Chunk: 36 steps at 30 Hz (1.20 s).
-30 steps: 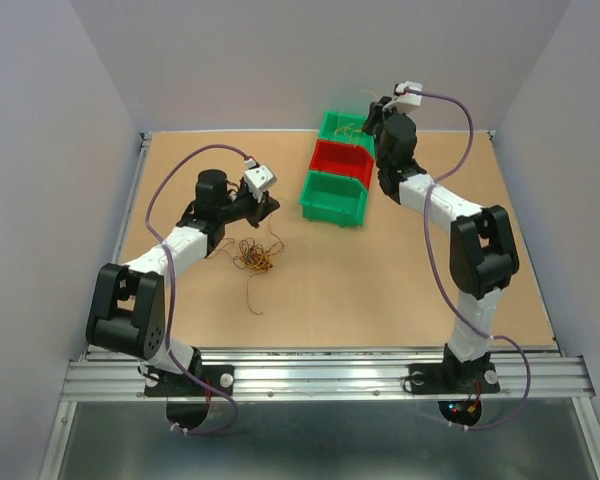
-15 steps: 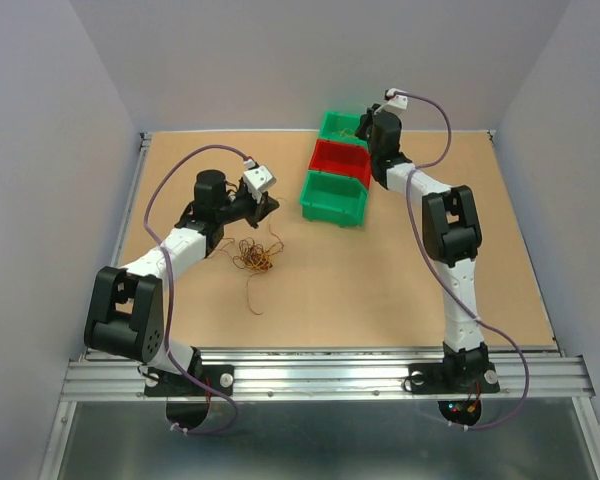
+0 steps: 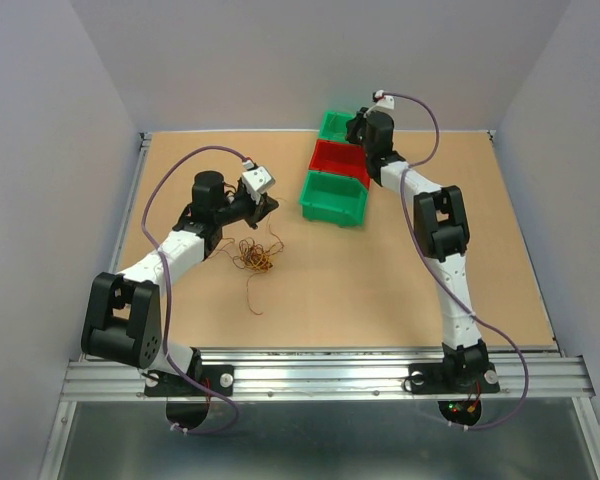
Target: Untangle the cables
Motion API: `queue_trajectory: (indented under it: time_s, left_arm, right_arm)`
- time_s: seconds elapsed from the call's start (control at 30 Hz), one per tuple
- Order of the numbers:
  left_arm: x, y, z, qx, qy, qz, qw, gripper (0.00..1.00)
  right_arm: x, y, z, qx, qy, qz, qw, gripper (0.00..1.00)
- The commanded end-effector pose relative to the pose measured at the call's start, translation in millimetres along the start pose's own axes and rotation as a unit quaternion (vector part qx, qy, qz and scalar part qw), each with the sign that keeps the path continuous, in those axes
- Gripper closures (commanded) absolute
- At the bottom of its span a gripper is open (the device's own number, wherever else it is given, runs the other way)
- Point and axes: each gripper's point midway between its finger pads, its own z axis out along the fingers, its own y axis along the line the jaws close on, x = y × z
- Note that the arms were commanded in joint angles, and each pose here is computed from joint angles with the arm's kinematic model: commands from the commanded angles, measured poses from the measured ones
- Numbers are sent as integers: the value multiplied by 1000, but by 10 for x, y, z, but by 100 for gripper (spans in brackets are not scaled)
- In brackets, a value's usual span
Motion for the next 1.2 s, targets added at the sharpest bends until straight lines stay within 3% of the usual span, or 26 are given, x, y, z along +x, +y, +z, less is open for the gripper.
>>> queue_trajectory:
  time_s: [0.0,0.03,0.07,0.1,0.17,0.2,0.27,0.37,0.4,0.43,0.57,0.63,0.73,0.8,0.9,1.0,1.03,1.17]
  left_arm:
    - [-238,10,-85,-6,-32,30,999,100]
    - [-238,13,-88,-6,-32,29,999,100]
    - [-238,10,-85,-6,-32,30,999,100]
    - [-249,9,-90,-7,-33,30,999,100]
    - [-243,12,-88,-7,-32,29,999,100]
    - [-242,18,-91,-8,-32,29,999,100]
    - [-238,11,-93,-7,-32,28,999,100]
    - [-266,-6,-106,-6,-35,30,999,100]
    - [-283,3,-114,-8,-37,31,999,100]
    - [-287,-3,-117,-8,-37,31,999,100]
    - [-388,-44,-191,-9,-48,37,998,100]
    - [-423,-65,-218,-7,-52,39,998,100]
    - [-511,-110,-273,-3,-63,40,997,100]
    - [-579,-131,-309,-2,-69,42,997,100]
    - [-679,-180,-356,5,-80,40,996,100]
    - [-840,-218,-413,11,-94,42,995,100]
    - [-889,-220,-430,10,-98,45,994,100]
    - [-1251,-260,-571,12,-121,51,991,100]
  right_arm:
    - [-617,315,-139,-42,-35,7,998,96]
    - [-626,304,-162,-37,-32,7,999,88]
    - [-698,315,-203,-34,-35,7,999,60]
    - [-722,291,-216,-26,-35,3,999,51]
    - [-746,247,-258,-8,-31,-1,999,45]
    - [-786,196,-315,6,-33,-2,999,33]
    - [-815,198,-398,8,-31,-9,999,26]
    - [-846,273,-619,-3,-20,-23,1000,18]
    - [-1033,359,-758,-11,-33,-24,999,17]
    - [-847,354,-858,-23,-16,-34,999,15]
    - [-736,489,-1290,-66,2,-42,997,17]
    - [-660,727,-1525,-132,27,-49,990,18]
    - [-109,1258,-1994,-254,98,-93,958,16]
    - [227,1419,-2253,-293,131,-119,940,11]
    - [595,1736,-2710,-368,130,-151,908,8]
    - [624,2072,-3103,-454,69,-140,877,8]
    - [735,2079,-3187,-465,85,-135,871,8]
    - [811,2388,-3509,-538,49,-132,831,8]
